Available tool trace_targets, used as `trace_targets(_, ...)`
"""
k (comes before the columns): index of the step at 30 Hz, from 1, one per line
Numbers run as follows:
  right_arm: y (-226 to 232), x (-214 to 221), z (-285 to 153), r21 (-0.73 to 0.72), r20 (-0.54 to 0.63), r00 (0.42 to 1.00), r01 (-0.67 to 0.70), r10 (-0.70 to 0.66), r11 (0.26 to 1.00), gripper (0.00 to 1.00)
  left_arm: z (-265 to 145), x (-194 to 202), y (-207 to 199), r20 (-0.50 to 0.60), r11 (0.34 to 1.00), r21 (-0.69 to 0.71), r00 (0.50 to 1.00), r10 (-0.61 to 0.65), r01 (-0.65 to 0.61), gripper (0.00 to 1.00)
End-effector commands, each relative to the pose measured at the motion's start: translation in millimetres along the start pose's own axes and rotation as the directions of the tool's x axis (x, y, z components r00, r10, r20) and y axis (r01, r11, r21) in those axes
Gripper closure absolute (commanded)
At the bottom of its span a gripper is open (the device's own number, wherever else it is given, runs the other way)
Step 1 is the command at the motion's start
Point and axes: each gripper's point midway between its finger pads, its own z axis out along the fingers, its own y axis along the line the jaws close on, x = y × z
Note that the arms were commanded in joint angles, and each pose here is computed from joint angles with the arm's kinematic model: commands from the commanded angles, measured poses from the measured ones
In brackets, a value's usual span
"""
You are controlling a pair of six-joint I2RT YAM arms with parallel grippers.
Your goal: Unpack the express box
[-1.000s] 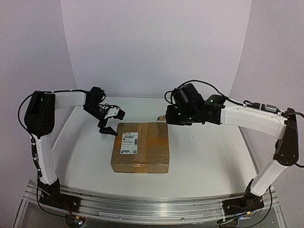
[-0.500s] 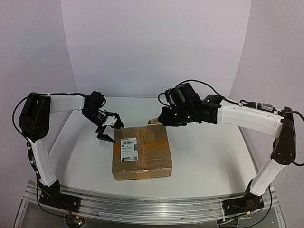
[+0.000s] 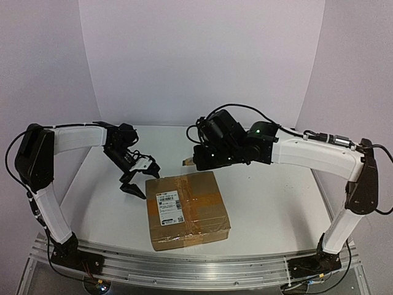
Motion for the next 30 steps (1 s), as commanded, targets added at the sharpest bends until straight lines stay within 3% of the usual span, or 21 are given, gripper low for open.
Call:
trace_targets(1, -0.7, 6.2, -13.4, 0.066, -0.001, 1.000, 0.007, -0.007, 0.998, 1.00, -6.5, -29.1, -36.2, -0.008, 0.936, -0.030, 0.936, 0.351, -0.351, 0.00)
trace_targets(4, 4.0, 13.8, -5.5, 0.065, -0.026, 1.000, 0.003, -0.001, 0.998, 1.00, 11.7, -24.9, -42.0, -0.027, 0.862, -0.061, 0.864, 0.503, -0.504, 0.00)
trace_targets(7, 9.0, 17.1, 5.9, 0.068, -0.042, 0.999, 0.014, -0.011, 0.998, 1.00, 24.8, -21.8, -30.9, -0.041, 0.843, -0.051, 0.845, 0.533, -0.535, 0.00)
trace_targets(13, 11.3, 16.3, 13.3, 0.072, -0.044, 0.998, 0.039, -0.036, 0.997, 1.00, 46.1, -6.9, -24.3, -0.042, 0.859, -0.005, 0.858, 0.511, -0.512, 0.00)
trace_targets(18, 15.6, 12.1, 14.5, 0.047, -0.041, 0.997, 0.074, -0.072, 0.996, 1.00, 64.1, -1.3, -23.3, -0.048, 0.899, 0.016, 0.898, 0.438, -0.438, 0.01)
trace_targets(24, 14.9, 7.2, 13.3, 0.053, -0.029, 0.995, 0.102, -0.101, 0.993, 1.00, 70.7, -1.5, -22.9, -0.034, 0.938, 0.022, 0.937, 0.347, -0.347, 0.20)
trace_targets(30, -5.6, 4.8, 19.6, 0.173, 0.005, 0.991, 0.134, -0.136, 0.976, 1.00, 75.3, 5.3, -32.2, -0.036, 0.956, 0.048, 0.956, 0.290, -0.288, 0.24)
